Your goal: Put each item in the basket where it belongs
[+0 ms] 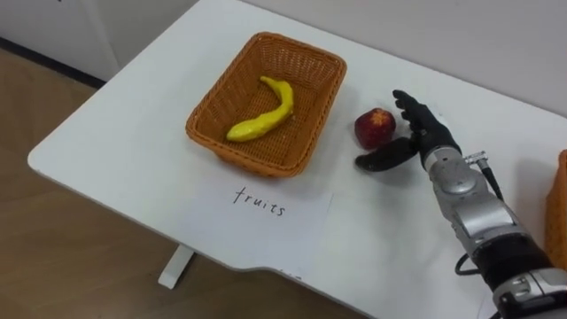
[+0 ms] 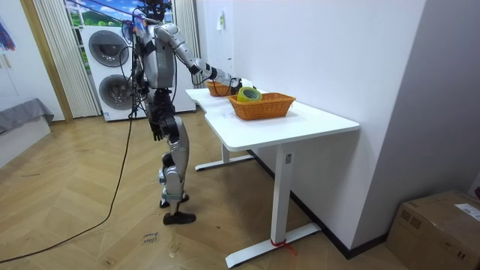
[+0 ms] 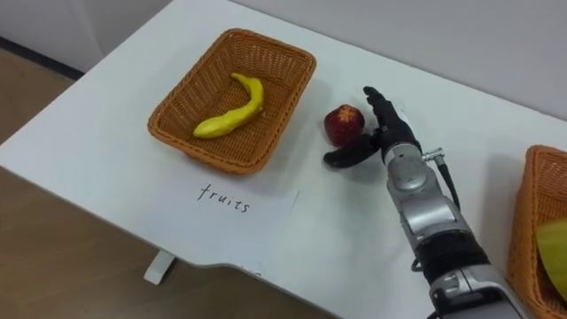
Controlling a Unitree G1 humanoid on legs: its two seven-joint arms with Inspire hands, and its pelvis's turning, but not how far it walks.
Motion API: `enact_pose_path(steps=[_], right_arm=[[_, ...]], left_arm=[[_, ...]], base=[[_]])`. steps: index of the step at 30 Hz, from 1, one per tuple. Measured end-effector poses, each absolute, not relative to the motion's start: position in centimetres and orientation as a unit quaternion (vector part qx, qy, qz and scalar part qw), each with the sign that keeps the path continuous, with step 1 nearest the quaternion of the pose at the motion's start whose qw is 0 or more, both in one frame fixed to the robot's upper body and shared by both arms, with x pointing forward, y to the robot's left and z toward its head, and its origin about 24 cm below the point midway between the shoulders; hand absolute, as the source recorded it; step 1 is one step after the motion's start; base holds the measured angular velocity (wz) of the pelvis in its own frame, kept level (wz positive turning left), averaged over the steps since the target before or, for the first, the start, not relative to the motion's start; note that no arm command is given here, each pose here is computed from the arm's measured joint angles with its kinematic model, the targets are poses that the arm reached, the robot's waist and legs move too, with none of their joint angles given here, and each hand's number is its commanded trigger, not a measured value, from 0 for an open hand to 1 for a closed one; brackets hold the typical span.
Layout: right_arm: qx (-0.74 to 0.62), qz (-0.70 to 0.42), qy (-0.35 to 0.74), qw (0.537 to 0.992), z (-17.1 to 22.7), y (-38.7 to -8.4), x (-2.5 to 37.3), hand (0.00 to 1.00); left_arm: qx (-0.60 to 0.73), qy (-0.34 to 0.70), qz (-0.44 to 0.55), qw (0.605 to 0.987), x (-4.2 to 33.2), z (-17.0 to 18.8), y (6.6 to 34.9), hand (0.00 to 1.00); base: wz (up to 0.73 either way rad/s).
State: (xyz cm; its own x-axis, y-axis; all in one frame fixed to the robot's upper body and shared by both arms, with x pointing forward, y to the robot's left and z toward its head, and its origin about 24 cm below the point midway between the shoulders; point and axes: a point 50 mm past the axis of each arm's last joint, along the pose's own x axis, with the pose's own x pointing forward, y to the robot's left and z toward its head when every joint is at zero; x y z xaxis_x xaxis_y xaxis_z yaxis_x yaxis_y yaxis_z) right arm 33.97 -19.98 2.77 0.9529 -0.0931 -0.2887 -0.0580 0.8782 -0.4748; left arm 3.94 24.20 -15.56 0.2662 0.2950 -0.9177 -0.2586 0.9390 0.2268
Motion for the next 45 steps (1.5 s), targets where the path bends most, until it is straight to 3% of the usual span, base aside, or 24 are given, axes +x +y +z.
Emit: enact_pose_path(steps=[36, 37, 38, 39, 45], right_arm=[[-0.261, -0.008, 0.163, 0.951, 2.9, -20.0, 34.8, 0.0], [-0.262, -0.011, 0.171, 0.95, 2.7, -20.2, 34.7, 0.28], [-0.265, -0.012, 0.178, 0.948, 2.5, -20.6, 34.6, 0.72], [-0.267, -0.01, 0.18, 0.947, 2.5, -20.7, 34.6, 1.0], [-0.307, 0.01, 0.188, 0.933, 2.7, -21.1, 34.9, 1.0]], left_arm=[[0.026, 0.587, 0.171, 0.791, 3.8, -15.6, 24.5, 0.0], [0.027, 0.589, 0.172, 0.789, 3.7, -15.6, 24.6, 0.0], [0.028, 0.59, 0.173, 0.788, 3.7, -15.6, 24.6, 0.0], [0.028, 0.591, 0.173, 0.788, 3.7, -15.6, 24.7, 0.0], [0.03, 0.599, 0.171, 0.782, 3.6, -15.5, 25.0, 0.0]], base=[[0.0], [0.0], [0.0], [-0.05], [-0.02]])
